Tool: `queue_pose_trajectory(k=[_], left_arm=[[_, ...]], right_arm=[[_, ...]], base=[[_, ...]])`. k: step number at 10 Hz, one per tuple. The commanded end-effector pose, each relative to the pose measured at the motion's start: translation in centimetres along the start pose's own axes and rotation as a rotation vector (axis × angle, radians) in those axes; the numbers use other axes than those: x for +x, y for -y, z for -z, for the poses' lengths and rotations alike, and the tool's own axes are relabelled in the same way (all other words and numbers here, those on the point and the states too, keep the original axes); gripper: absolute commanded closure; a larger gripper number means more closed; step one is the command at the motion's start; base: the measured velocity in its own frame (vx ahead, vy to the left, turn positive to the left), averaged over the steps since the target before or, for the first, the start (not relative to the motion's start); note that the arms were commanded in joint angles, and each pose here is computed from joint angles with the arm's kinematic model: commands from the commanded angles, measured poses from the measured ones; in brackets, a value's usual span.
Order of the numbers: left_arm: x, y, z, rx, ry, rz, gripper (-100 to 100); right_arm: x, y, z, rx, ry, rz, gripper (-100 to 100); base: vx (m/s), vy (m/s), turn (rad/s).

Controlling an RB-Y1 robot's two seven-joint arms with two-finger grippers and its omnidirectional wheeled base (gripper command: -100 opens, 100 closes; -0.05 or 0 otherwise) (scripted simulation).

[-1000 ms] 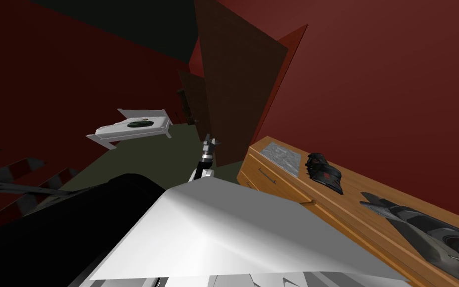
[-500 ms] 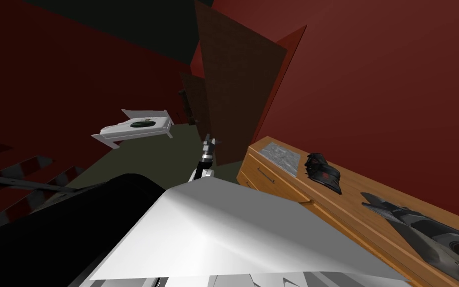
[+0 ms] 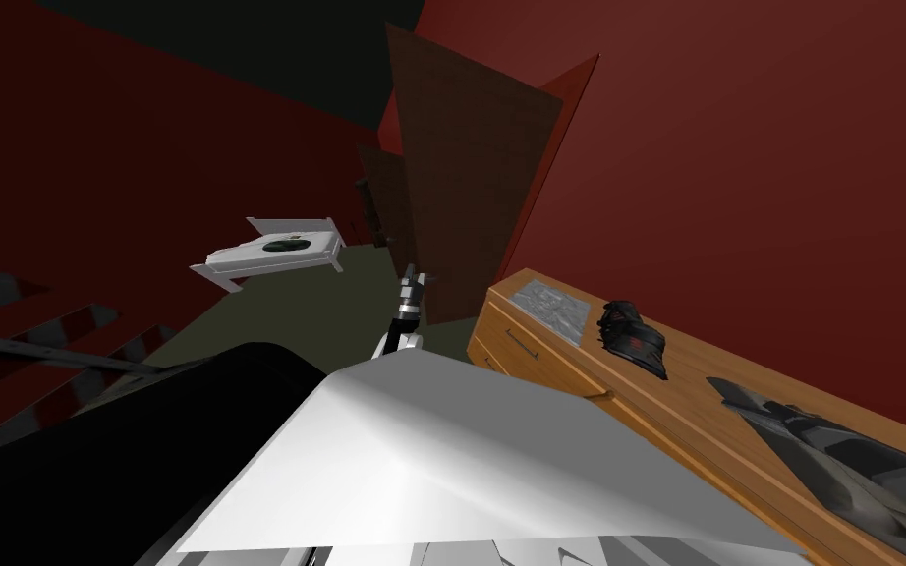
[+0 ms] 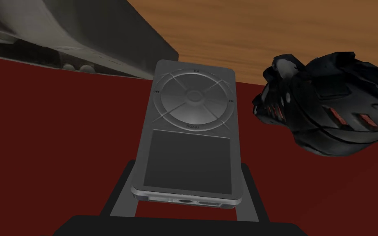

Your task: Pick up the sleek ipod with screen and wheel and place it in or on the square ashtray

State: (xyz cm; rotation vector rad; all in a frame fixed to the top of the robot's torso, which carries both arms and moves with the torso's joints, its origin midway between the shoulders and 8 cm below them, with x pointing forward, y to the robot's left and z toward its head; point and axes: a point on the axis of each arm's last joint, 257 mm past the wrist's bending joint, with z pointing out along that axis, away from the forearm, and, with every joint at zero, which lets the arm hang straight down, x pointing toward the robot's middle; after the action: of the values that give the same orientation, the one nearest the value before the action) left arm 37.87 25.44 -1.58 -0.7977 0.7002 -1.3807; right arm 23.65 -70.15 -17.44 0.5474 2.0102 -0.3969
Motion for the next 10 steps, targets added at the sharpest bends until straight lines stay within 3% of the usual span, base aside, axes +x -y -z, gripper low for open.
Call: queue_pose_trajectory(k=[1,3,6,7,9,10], left_arm=[[0.0,0.0,0.0,0.000,0.000,0.000,0],[0.0,0.0,0.0,0.000,0.000,0.000,0],[0.0,0.0,0.0,0.000,0.000,0.000,0],[0.0,0.0,0.0,0.000,0.000,0.000,0],[0.0,0.0,0.0,0.000,0.000,0.000,0],[0.0,0.0,0.0,0.000,0.000,0.000,0]], right_arm=[[-0.5,1.1,1.3,0.046,0.016,-0.019,100],[-1.7,0.8,2.1,0.066,0.030,0.000,100],[-0.3,-1.4,2.9,0.022,-0.004,0.013,100],[-1.0,0.0,4.0,0.080,0.010,-0.008,100],[-2.3,-0.1,4.9,0.098,0.026,0.019,100],[-1.8,-0.9,5.3,0.086,0.011,0.028,100]], base=[[-0.023,-0.058,0.206],[-0.042,-0.074,0.055],[-0.003,0.001,-0.013],[-0.038,-0.059,0.189],[-0.038,-0.073,0.063],[-0.009,-0.012,-0.027]])
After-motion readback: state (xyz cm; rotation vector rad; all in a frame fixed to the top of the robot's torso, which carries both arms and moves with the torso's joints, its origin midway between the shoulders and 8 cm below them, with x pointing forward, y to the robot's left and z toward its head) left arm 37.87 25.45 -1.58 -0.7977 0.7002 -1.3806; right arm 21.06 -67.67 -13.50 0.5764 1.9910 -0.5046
